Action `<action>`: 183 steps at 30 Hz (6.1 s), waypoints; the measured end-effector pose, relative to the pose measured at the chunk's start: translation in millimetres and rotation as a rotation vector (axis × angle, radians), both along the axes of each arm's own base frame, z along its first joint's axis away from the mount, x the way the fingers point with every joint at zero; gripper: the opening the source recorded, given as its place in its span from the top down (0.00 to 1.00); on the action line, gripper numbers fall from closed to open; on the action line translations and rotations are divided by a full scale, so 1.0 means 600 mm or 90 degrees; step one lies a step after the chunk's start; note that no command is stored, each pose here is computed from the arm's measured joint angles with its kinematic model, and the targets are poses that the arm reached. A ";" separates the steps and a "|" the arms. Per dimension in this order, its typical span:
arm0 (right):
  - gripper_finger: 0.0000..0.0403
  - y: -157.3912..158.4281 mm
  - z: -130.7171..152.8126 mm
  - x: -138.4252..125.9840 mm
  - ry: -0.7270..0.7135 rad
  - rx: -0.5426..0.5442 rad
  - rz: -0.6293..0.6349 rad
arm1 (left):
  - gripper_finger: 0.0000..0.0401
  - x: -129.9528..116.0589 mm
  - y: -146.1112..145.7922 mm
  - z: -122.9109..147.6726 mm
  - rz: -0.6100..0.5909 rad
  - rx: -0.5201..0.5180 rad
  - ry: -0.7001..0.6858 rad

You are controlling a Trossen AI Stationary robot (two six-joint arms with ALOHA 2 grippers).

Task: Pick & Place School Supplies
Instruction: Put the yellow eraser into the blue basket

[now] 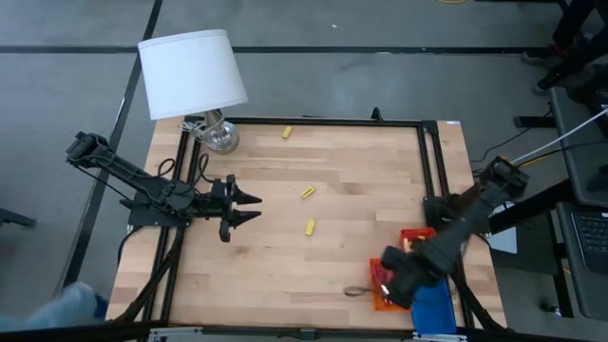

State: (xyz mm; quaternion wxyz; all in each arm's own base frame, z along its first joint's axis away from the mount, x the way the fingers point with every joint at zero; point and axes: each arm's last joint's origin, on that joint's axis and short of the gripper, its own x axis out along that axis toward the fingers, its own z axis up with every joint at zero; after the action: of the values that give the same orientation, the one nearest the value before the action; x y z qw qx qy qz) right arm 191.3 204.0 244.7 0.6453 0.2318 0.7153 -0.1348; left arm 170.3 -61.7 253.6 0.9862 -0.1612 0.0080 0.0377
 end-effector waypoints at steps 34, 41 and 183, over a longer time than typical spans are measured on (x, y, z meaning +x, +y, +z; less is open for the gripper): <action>0.43 0.063 -0.022 -0.100 0.034 -0.114 -0.157 | 0.55 0.000 0.003 0.004 0.034 -0.035 -0.019; 0.48 -0.030 -0.015 0.082 -0.276 -0.128 -0.111 | 0.55 0.000 0.003 0.004 0.037 -0.038 -0.019; 0.75 0.050 -0.033 0.073 -0.216 0.121 0.115 | 0.55 -0.035 0.038 -0.022 0.076 -0.015 0.129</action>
State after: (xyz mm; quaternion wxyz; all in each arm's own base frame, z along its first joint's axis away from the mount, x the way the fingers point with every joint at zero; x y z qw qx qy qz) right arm 234.9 233.9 224.7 0.7412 0.2459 0.6238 0.0324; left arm 149.2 -39.1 240.2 0.9744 -0.1680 0.0986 0.1124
